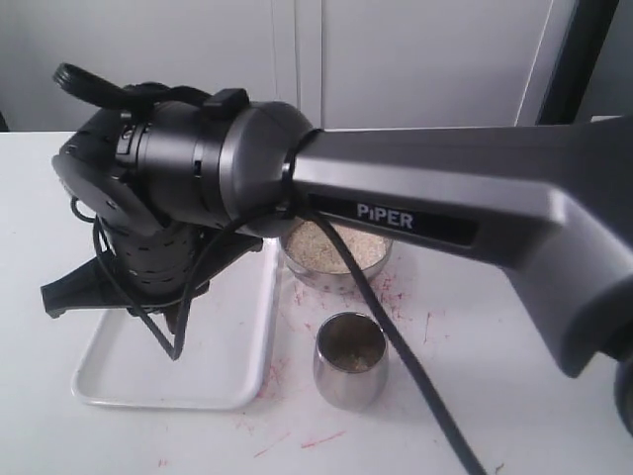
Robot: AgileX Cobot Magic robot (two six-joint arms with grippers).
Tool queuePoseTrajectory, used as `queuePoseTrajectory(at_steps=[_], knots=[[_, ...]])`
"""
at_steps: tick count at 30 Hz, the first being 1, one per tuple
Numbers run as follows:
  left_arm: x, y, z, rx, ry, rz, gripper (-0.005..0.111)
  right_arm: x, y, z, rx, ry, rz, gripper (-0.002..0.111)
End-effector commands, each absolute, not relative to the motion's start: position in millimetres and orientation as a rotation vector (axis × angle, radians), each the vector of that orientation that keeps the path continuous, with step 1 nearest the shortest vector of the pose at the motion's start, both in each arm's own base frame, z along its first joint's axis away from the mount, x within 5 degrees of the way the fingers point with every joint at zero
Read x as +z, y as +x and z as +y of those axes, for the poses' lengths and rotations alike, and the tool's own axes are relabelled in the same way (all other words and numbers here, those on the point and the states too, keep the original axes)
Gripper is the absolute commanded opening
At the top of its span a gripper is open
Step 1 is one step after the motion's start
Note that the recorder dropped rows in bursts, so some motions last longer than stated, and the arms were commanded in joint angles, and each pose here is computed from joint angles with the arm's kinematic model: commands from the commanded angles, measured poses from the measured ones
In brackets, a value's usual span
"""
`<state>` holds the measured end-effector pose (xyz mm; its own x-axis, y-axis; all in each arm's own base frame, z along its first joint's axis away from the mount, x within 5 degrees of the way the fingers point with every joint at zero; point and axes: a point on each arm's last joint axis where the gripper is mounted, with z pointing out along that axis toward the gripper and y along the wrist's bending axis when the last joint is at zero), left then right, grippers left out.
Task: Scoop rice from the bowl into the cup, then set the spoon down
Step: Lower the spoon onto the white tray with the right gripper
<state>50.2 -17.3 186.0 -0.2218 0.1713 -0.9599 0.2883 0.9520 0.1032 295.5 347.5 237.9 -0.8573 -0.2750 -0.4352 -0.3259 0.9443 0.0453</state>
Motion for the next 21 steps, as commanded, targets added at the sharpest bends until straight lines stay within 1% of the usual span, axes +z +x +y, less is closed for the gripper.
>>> queuePoseTrajectory(at_steps=[1, 8, 13, 21], knots=[[184, 50, -18, -0.133, 0.337, 1.809, 0.014, 232, 298, 351, 0.178, -0.392, 2.665, 0.0], [184, 50, -18, -0.133, 0.337, 1.809, 0.014, 219, 302, 356, 0.224, -0.315, 2.678, 0.0], [184, 50, -18, -0.133, 0.337, 1.809, 0.014, 204, 308, 353, 0.205, -0.237, 2.734, 0.0], [184, 50, -18, -0.133, 0.337, 1.809, 0.014, 185, 309, 356, 0.205, -0.217, 2.786, 0.0]])
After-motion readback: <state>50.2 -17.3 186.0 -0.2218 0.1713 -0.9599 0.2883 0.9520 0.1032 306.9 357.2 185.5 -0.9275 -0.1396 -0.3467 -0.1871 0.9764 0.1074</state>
